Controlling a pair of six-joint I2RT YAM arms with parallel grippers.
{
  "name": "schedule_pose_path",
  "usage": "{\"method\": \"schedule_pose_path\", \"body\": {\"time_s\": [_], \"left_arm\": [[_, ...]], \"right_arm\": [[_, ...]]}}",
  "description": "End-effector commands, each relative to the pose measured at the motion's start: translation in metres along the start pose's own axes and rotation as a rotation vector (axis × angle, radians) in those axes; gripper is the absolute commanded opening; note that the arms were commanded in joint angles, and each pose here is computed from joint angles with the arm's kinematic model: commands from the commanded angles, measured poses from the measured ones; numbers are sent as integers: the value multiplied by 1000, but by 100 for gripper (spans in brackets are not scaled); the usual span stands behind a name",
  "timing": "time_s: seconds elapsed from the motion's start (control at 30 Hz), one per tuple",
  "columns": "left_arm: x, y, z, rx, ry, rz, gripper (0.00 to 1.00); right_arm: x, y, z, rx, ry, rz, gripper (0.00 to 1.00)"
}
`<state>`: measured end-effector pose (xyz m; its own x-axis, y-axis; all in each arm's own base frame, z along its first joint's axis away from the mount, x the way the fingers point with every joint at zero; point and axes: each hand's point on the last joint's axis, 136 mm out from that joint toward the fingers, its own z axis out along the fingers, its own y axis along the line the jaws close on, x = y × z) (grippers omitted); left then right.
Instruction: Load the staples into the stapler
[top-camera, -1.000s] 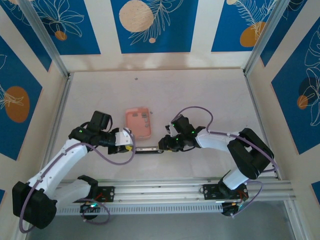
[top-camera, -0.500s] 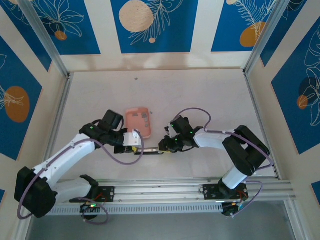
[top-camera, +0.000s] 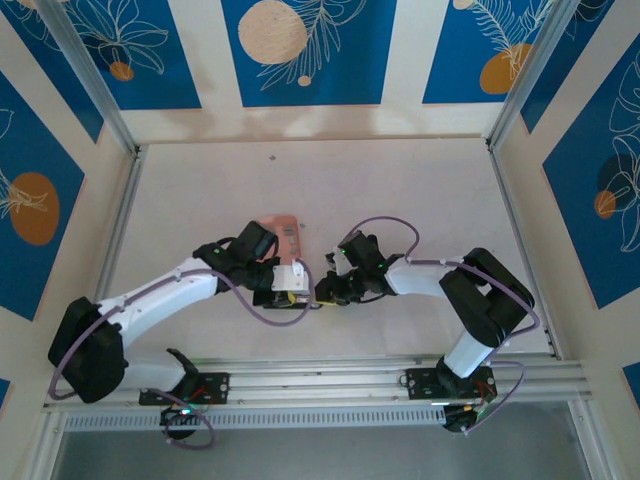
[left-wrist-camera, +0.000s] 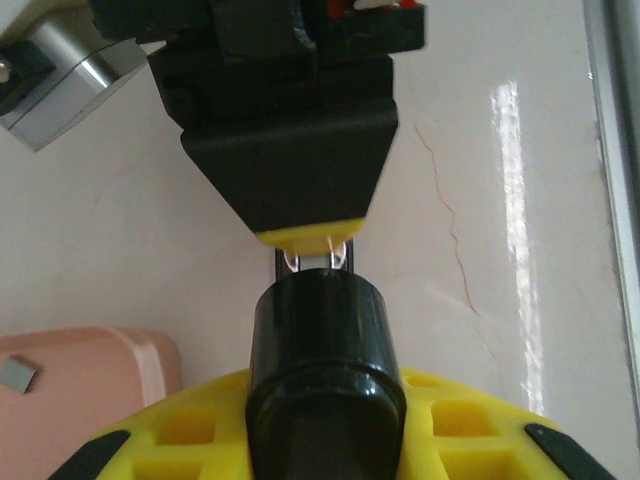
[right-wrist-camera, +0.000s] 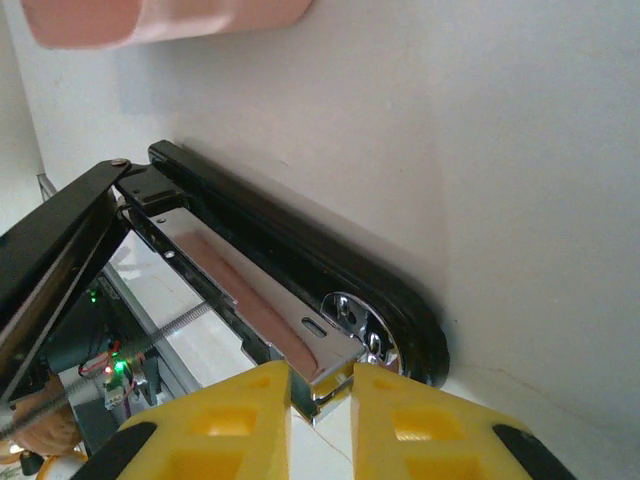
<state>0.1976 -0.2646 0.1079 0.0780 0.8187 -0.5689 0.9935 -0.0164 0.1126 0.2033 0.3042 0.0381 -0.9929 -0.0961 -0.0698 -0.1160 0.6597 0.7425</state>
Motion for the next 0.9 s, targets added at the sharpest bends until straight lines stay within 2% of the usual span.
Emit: {"method": "schedule_pose_path", "body": {"time_s": [0.0,0.13,0.33,0.57,0.87], "left_arm": [[-51,17,7,-34,-173,30,3],[-47,22,24,-23,-141,-6,3],[-35,22,36,-6,-79,-49,3],[-26,21,54,14,-24,-61,3],[-13,12,90,88,108,-78,2]], "right_arm": [[-1,11,-1,-79,-15,-31,20],[0,11,-5,-101,-32,-39,21],[1,-5,-25,-79,-91,11,28],[4,-38,-53,37,-153,135,31],[1,-38,-76,86,-206,109,33]]}}
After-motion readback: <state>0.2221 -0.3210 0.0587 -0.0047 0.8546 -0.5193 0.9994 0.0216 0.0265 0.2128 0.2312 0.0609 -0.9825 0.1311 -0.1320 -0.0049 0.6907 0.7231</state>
